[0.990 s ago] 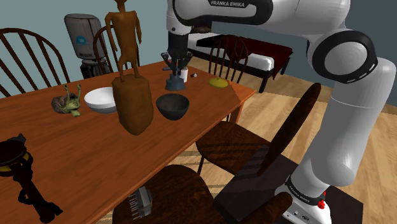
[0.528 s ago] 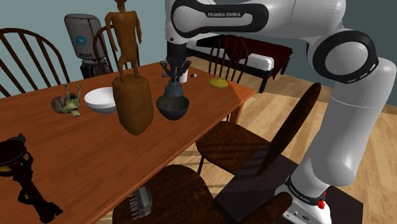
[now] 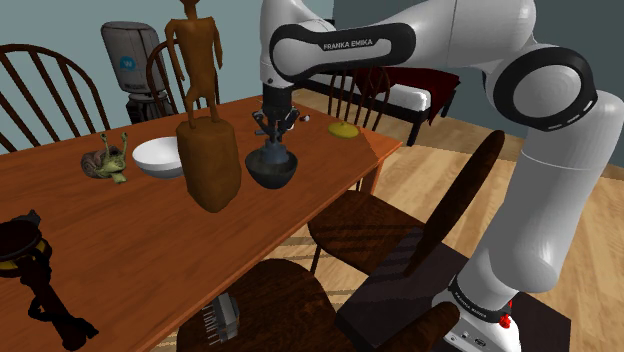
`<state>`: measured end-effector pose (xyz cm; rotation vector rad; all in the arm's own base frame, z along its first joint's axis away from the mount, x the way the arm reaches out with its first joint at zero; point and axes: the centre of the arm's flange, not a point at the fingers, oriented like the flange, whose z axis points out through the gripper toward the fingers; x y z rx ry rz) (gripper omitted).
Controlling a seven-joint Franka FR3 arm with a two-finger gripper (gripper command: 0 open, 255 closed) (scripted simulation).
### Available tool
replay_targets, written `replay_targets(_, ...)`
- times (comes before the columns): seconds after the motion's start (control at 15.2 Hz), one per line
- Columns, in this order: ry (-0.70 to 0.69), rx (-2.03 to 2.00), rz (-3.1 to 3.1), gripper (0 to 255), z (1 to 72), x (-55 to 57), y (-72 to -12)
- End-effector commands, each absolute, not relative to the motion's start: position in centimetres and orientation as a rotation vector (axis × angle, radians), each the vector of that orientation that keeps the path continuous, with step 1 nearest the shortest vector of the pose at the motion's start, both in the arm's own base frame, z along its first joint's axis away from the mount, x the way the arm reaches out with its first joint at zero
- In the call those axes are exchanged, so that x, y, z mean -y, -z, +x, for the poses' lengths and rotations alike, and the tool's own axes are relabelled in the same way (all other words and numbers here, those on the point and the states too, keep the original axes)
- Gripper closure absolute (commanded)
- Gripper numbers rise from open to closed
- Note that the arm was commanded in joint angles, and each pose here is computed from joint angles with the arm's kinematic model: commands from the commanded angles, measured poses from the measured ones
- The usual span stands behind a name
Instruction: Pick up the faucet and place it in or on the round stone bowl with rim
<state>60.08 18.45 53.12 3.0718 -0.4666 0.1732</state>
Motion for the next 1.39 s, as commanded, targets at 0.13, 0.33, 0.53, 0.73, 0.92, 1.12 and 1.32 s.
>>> replay_targets(0.13,-0.175,0.467,3.072,255,60.1,-18.4,-51.1)
replay_targets(0.33,-0.175,0.467,3.072,255,60.1,-18.4,-51.1)
replay_targets(0.53,-0.175,0.467,3.072,255,60.1,-18.4,-51.1)
replay_targets(0.73,-0.175,0.467,3.072,0,60.1,-18.4,-51.1)
replay_targets(0.92,-0.175,0.467,3.072,0,60.1,-18.4,-51.1)
replay_targets(1.12,-0.175,0.467,3.072,0,59.8,-18.5,-53.7)
replay_targets(1.32,-0.175,0.467,3.072,0,59.6,-18.6,-56.1)
